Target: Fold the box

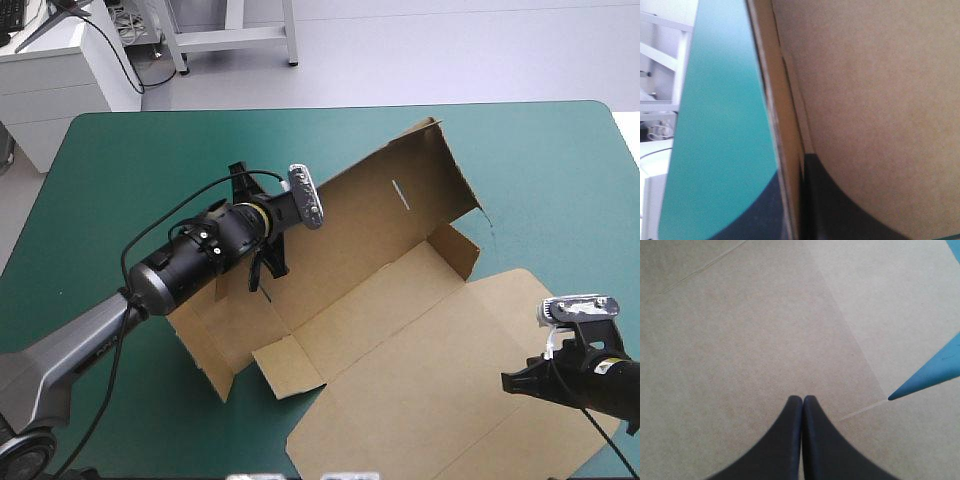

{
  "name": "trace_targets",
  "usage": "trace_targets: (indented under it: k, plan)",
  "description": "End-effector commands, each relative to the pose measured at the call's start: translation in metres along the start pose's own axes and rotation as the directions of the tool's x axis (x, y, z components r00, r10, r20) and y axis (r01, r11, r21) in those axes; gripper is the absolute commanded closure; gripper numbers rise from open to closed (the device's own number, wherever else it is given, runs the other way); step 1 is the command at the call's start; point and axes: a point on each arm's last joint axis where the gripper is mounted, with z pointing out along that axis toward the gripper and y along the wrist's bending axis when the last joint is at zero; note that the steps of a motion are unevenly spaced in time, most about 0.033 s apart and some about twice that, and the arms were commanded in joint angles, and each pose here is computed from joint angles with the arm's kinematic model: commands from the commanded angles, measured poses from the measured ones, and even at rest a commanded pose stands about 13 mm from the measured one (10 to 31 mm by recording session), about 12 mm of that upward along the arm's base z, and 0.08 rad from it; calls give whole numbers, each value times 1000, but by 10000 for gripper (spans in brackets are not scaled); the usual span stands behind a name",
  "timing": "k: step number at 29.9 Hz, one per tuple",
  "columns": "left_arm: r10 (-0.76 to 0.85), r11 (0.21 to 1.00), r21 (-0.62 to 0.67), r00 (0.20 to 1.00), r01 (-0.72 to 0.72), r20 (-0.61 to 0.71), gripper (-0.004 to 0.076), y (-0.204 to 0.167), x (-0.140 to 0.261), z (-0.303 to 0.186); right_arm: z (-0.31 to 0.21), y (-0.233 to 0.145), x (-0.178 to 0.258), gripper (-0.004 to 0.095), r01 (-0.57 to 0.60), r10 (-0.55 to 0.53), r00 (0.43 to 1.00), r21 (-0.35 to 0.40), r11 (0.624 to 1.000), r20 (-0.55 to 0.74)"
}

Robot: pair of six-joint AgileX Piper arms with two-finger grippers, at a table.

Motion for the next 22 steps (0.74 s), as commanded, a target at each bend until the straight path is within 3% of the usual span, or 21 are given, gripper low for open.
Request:
trace_targets:
  k: [1,11,16,22]
  plan:
    - [96,976,-203,991,-75,95,732,15,-21,-22,-6,2,-8,927,12,-12,998,-12,1000,58]
    - [326,846,-472,941,-249,88,732,8,-56,-25,-6,2,-8,927,12,-12,998,-12,1000,58]
    - [394,839,-464,905,-283,160,732,-3,-68,-17,-6,2,-8,927,12,-12,998,-12,1000,59]
    - [451,822,-457,878,-341,157,732,-14,-76,0,-6,2,-10,927,18,-18,997,-4,1000,78]
